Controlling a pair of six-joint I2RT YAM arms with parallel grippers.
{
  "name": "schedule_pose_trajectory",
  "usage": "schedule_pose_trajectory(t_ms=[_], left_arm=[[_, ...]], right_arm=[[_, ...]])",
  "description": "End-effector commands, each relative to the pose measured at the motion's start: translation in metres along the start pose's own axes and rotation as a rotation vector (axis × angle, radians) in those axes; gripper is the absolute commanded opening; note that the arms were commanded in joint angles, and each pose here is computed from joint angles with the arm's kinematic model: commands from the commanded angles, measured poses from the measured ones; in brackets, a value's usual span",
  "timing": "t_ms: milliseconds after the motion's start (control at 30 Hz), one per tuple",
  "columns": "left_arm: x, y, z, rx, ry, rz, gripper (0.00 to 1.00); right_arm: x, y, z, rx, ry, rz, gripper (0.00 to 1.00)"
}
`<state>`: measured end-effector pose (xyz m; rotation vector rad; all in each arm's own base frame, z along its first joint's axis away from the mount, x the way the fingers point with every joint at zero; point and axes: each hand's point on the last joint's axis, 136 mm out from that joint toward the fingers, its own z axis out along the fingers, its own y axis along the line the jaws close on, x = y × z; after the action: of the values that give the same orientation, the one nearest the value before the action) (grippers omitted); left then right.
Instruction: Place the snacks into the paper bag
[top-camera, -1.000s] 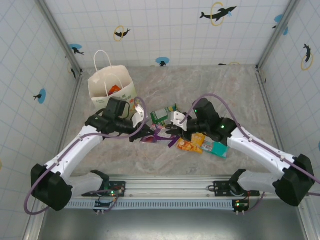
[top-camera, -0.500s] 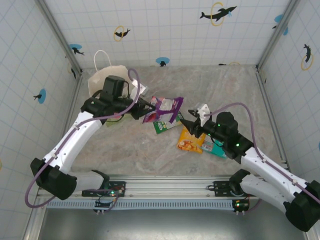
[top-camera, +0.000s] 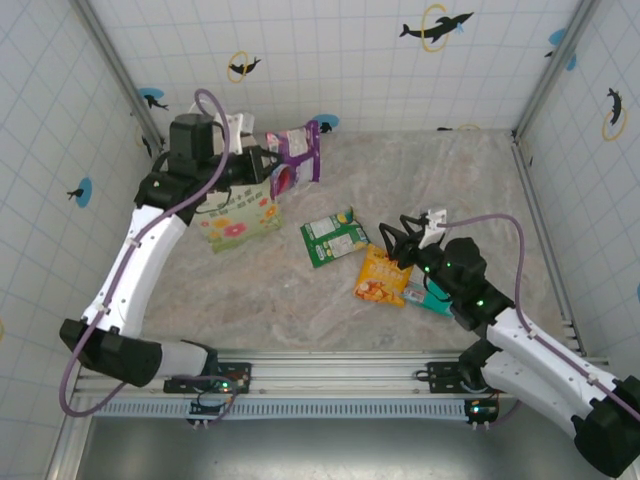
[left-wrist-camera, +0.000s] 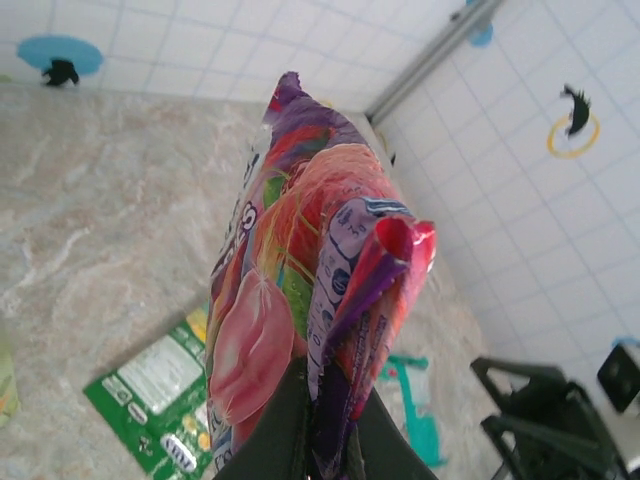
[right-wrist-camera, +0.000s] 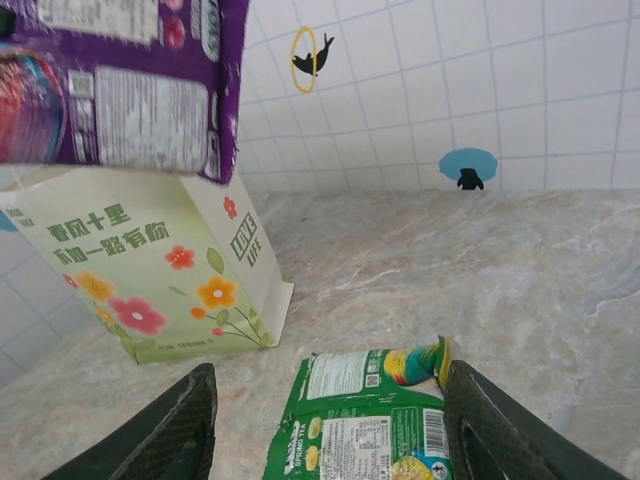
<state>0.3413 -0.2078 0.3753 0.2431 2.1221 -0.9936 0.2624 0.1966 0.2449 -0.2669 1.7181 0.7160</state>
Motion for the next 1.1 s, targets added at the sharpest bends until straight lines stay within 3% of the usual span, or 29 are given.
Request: schedule_pose_trajectory(t_ms=[0, 267, 533, 733, 1067], left_arm=[[-0.036, -0.005, -0.019, -0.040, -0.097, -0.097, 0.00], [-0.082, 0.029, -0.053, -0.128, -0.242, -0.222, 0.00], [-0.120, 0.049, -0.080, -0.086, -0.373, -0.291, 0.00], [-0.108, 0.071, -0.091, -0.175, -0.367, -0.425, 0.00], [-0.074, 0.087, -0.104, -0.317, -0.292, -0.469, 0.00]], right_arm=[[-0.005, 0.000, 0.004, 0.003, -0.013, 0.060, 0.61], [0.001, 0.007, 0.013, -0.031, 0.026, 0.079, 0.60], [0.007, 0.014, 0.016, -0.065, 0.043, 0.076, 0.60], [0.012, 0.018, 0.016, -0.083, 0.055, 0.062, 0.60], [0.014, 0.026, 0.020, -0.124, 0.064, 0.026, 0.61]])
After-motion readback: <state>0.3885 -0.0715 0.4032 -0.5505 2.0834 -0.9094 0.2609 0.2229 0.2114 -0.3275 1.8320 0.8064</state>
